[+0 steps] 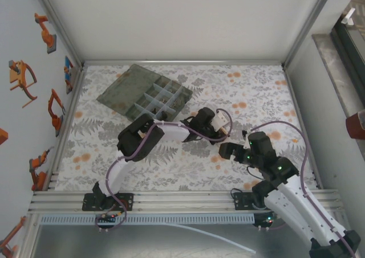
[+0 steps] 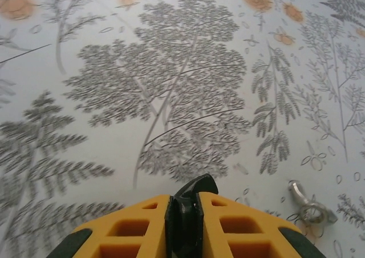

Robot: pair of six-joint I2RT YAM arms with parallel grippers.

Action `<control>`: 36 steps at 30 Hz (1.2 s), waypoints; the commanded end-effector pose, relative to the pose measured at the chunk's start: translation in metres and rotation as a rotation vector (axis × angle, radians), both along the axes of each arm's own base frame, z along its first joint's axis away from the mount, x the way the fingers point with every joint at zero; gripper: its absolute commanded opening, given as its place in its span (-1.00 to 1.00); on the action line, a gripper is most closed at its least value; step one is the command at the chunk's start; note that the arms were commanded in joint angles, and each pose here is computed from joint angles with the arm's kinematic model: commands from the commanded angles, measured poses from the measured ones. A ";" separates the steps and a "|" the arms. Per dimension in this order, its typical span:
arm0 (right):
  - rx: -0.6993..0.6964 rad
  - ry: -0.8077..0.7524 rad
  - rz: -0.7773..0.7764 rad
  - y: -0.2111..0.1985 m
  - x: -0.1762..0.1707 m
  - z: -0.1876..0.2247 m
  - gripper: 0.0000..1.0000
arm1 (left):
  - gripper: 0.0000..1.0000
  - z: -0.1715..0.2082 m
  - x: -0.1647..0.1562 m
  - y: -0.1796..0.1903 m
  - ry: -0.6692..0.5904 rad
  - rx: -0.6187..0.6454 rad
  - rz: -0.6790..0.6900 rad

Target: Sort the screws and nuts into containers

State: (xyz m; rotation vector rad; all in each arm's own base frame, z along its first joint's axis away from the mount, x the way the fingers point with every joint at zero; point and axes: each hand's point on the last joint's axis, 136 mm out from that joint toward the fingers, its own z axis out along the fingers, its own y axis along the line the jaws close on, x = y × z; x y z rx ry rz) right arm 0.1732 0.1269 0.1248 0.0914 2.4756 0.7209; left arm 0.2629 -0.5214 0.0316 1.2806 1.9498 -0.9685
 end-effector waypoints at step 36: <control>0.058 -0.119 0.074 0.029 0.036 0.009 0.99 | -0.02 0.033 0.024 0.043 0.093 0.193 0.117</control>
